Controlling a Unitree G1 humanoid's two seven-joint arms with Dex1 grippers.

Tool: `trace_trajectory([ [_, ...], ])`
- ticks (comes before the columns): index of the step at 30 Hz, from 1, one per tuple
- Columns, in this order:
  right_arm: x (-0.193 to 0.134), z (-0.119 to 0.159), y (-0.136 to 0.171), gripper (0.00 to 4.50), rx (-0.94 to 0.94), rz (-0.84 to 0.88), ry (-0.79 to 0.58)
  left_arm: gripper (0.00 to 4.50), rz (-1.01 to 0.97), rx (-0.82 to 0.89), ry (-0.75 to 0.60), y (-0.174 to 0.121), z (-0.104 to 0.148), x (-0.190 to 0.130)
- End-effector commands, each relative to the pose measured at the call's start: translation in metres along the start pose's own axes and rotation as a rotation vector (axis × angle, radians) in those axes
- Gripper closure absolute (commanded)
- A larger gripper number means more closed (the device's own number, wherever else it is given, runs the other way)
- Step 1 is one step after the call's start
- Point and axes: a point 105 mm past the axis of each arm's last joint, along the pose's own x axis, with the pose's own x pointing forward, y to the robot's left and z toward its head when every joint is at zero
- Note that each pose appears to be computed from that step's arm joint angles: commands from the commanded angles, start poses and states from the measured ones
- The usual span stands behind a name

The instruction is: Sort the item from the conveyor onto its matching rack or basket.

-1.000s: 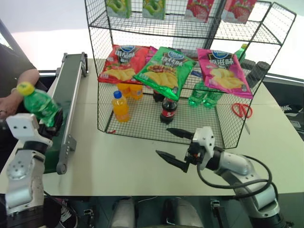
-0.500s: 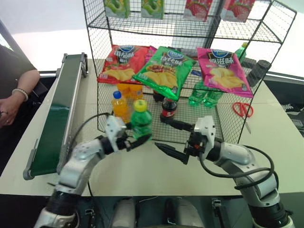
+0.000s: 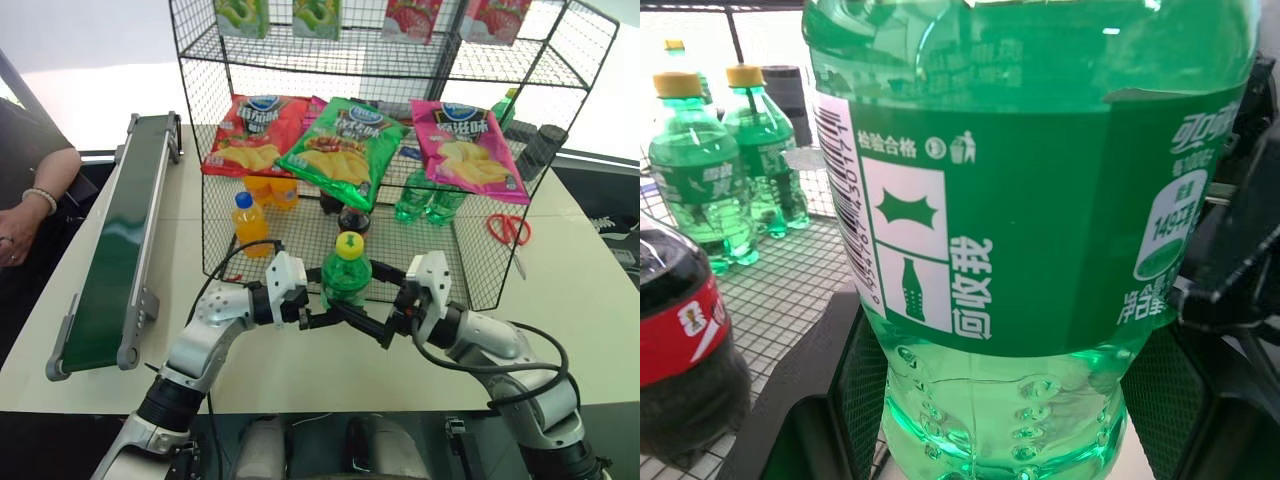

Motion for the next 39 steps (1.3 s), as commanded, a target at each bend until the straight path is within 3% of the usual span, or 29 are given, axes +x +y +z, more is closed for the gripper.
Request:
trace_trajectory([
  [1, -0.001, 0.013, 0.003, 0.88, -0.015, 0.008, -0.058, 1.83, -0.019, 0.066, -0.050, -0.001, 0.016, 0.004],
  [2, -0.001, 0.013, 0.003, 1.35, -0.012, 0.013, -0.061, 1.83, -0.017, 0.065, -0.049, -0.001, 0.016, 0.004],
  [3, -0.001, 0.013, 0.004, 1.53, -0.011, 0.016, -0.062, 1.83, -0.013, 0.063, -0.049, -0.001, 0.015, 0.005],
  [6, 0.000, 0.014, 0.004, 1.53, -0.020, 0.018, -0.061, 1.83, -0.012, 0.031, -0.052, -0.001, 0.014, 0.004],
  [7, 0.000, 0.015, 0.003, 1.53, -0.023, 0.017, -0.061, 0.79, -0.009, 0.021, -0.049, -0.001, 0.013, 0.004],
  [9, 0.001, 0.016, 0.001, 1.53, -0.028, 0.009, -0.066, 0.05, 0.012, 0.014, -0.032, 0.001, 0.009, 0.003],
  [16, -0.019, 0.021, -0.044, 1.53, -0.100, -0.259, -0.110, 0.05, 0.220, -0.069, 0.030, 0.024, -0.012, -0.021],
  [22, -0.059, -0.005, -0.091, 1.53, -0.184, -0.608, -0.043, 0.05, 0.369, -0.034, 0.021, 0.033, -0.010, -0.036],
  [29, -0.073, -0.036, -0.127, 1.53, -0.107, -0.864, -0.053, 0.05, 0.299, -0.014, -0.013, 0.020, 0.003, -0.027],
  [39, -0.065, -0.049, -0.164, 1.53, -0.058, -0.997, -0.104, 0.05, 0.223, 0.013, -0.015, 0.009, 0.008, -0.019],
])
